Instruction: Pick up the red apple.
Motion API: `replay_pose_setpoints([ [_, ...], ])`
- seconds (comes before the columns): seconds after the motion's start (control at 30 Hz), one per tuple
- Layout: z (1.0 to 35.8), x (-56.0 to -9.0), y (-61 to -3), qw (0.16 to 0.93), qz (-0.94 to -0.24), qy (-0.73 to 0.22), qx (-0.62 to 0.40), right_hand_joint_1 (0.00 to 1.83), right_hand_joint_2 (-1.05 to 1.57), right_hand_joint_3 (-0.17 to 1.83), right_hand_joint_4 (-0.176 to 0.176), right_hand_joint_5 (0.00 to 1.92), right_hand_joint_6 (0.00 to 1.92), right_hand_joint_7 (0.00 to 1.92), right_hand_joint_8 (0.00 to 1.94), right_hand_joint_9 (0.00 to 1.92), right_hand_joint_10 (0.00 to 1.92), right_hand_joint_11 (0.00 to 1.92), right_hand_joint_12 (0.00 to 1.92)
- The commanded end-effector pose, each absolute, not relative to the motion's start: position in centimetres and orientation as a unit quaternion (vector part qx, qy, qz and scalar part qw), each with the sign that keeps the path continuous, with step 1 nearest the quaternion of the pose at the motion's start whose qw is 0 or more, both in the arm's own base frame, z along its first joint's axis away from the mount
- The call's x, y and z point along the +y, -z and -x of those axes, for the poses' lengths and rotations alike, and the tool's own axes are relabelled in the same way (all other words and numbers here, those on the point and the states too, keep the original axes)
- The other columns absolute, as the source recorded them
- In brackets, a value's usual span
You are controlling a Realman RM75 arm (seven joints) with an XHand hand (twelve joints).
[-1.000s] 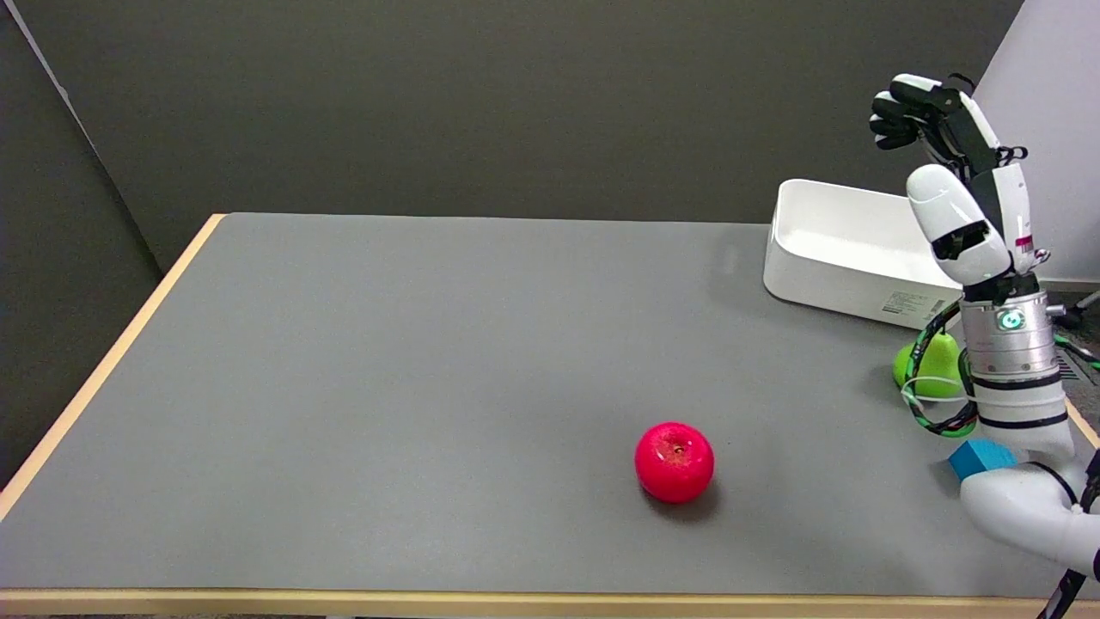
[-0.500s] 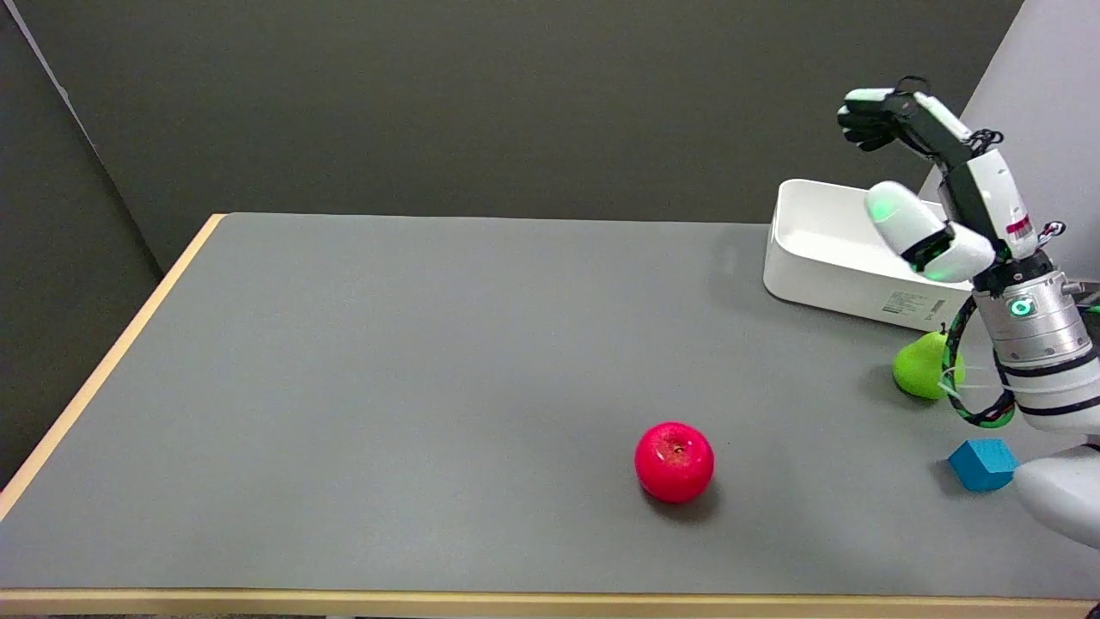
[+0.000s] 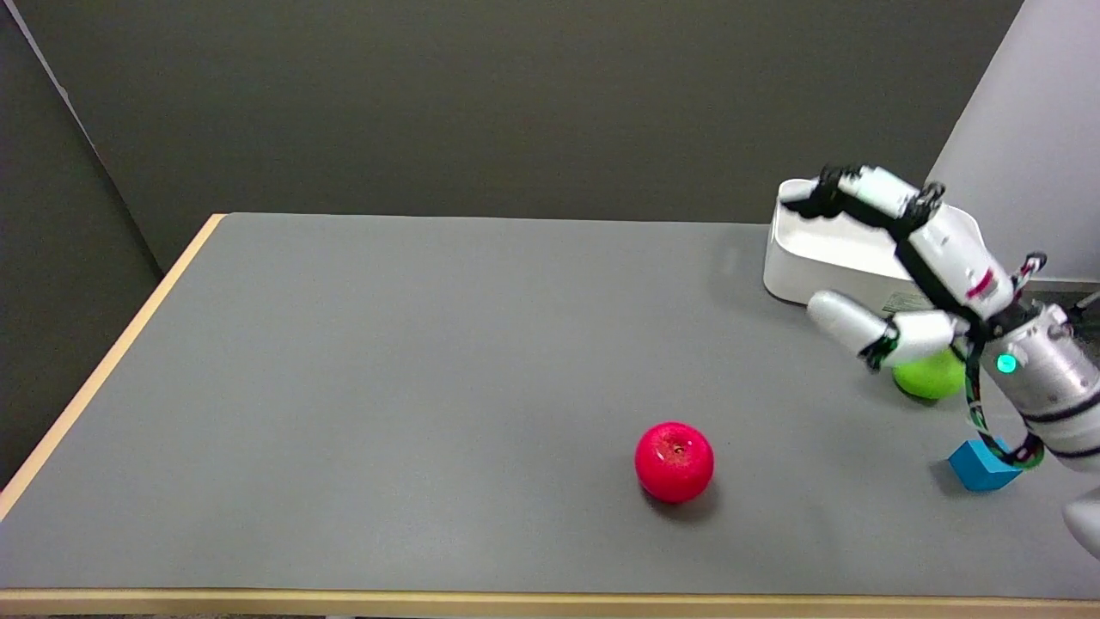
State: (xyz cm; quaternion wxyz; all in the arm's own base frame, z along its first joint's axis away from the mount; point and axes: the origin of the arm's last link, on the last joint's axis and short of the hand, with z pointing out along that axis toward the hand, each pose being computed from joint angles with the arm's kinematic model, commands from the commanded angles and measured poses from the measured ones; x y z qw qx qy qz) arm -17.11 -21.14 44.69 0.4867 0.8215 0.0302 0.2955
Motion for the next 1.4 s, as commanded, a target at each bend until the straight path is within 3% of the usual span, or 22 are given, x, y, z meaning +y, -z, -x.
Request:
replay_pose_setpoints([
  [0.03,21.0,-14.7,-40.0,0.444,-0.884,-0.139,0.041,0.37,0.62,0.85,0.090,0.37,0.71,0.54,0.59,0.46,1.08,0.33,1.54],
  [0.37,22.6,-16.5,-37.5,0.411,-0.909,-0.032,0.065,0.40,0.61,0.85,0.090,0.37,0.72,0.55,0.60,0.46,1.08,0.34,1.55],
  [0.57,24.0,-18.3,-34.5,0.360,-0.929,0.032,0.077,0.39,0.58,0.86,0.082,0.30,0.54,0.40,0.41,0.28,0.82,0.18,1.35],
  [0.8,24.5,-19.1,-33.9,0.355,-0.931,0.040,0.075,0.37,0.53,0.90,0.048,0.19,0.42,0.19,0.31,0.10,0.62,0.04,1.21],
  [1.4,26.6,-22.7,-34.8,0.389,-0.920,0.024,0.045,0.33,0.55,0.86,0.034,0.19,0.39,0.22,0.29,0.11,0.61,0.06,1.19],
])
